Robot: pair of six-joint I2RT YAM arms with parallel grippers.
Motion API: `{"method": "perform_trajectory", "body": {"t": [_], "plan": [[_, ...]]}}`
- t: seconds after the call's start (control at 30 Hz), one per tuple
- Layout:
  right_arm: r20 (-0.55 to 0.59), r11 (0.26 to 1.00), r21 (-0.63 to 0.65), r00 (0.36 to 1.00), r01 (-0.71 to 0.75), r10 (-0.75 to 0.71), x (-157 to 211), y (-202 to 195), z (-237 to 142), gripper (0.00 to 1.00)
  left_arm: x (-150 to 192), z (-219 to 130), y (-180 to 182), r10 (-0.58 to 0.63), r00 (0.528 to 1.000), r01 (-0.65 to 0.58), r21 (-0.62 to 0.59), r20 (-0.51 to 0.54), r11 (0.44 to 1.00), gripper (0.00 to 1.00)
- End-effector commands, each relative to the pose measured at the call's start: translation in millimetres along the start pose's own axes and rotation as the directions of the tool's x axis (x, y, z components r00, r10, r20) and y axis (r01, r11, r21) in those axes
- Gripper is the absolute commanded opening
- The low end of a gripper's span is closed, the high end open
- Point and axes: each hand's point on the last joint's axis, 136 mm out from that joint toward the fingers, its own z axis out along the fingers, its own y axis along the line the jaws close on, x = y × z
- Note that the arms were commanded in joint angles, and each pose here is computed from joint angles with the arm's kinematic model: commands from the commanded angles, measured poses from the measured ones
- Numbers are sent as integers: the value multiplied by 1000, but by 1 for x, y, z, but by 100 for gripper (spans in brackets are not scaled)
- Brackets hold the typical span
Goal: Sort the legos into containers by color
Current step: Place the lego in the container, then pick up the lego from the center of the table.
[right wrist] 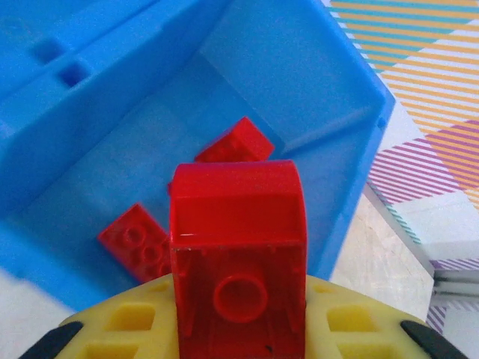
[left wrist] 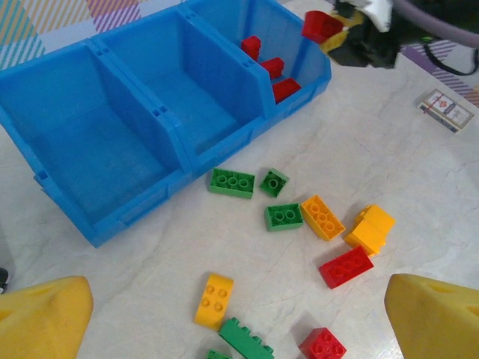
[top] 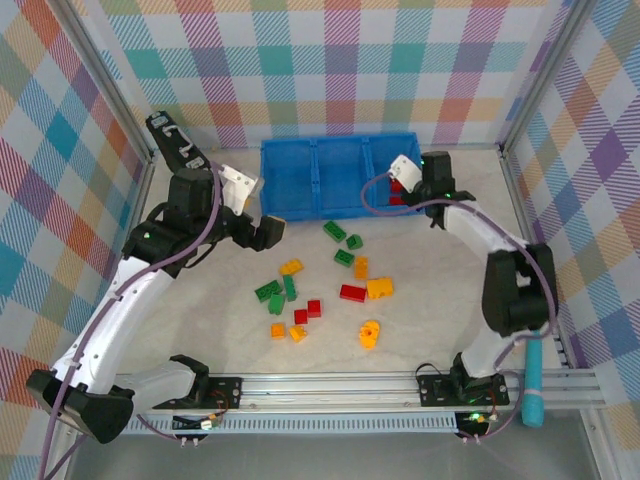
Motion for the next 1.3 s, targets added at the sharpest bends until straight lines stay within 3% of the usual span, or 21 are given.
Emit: {"method": "perform_trajectory", "body": {"t": [0.0, 0.13, 0.3, 0.4, 0.47, 0.57, 0.67, 0.83, 0.93, 1.03, 1.1, 1.27], "plan": [[23, 999, 40, 999, -36, 35, -18, -17, 22, 30, -2, -7, -2, 32, 999, -32, -14, 12, 999, 100], [21, 1000, 8, 1000, -8, 7, -21, -12, 51, 34, -2, -7, -1, 37, 999, -37, -18, 13, 999, 100], [131, 995, -67, 989, 75, -65, -27, 6, 58, 45, 0, -3, -3, 33, 999, -33, -4, 5, 999, 100], [195, 988, -88, 975, 127, -108, -36, 10, 43, 57, 1, -3, -3, 32, 999, -32, 0, -2, 999, 100], [217, 987, -96, 971, 127, -103, -42, 7, 29, 82, 1, -5, -3, 35, 999, -35, -1, 4, 999, 100], [217, 978, -161, 971, 136, -100, -46, 16, 2, 93, 0, -8, -8, 37, 999, -38, 20, 17, 999, 100], [225, 958, -201, 962, 203, -156, -39, 37, -32, 93, -1, -11, -8, 40, 999, -40, 14, 27, 999, 100], [170, 907, -323, 959, 270, -225, 6, 85, -74, 97, -4, -15, -14, 33, 998, -36, 44, 56, 998, 100], [168, 848, -438, 954, 299, -250, 29, 119, -102, 97, -4, -12, -17, 26, 999, -29, 63, 45, 998, 100], [154, 747, -539, 917, 389, -367, 57, 163, -124, 97, -4, -12, -17, 26, 999, -28, 62, 36, 998, 100], [182, 696, -542, 874, 471, -451, 71, 183, -135, 97, -3, -11, -16, 25, 999, -27, 60, 33, 998, 100], [152, 646, -590, 853, 484, -500, 90, 202, -151, 97, -2, -8, -17, 23, 999, -24, 72, 24, 997, 100]]}}
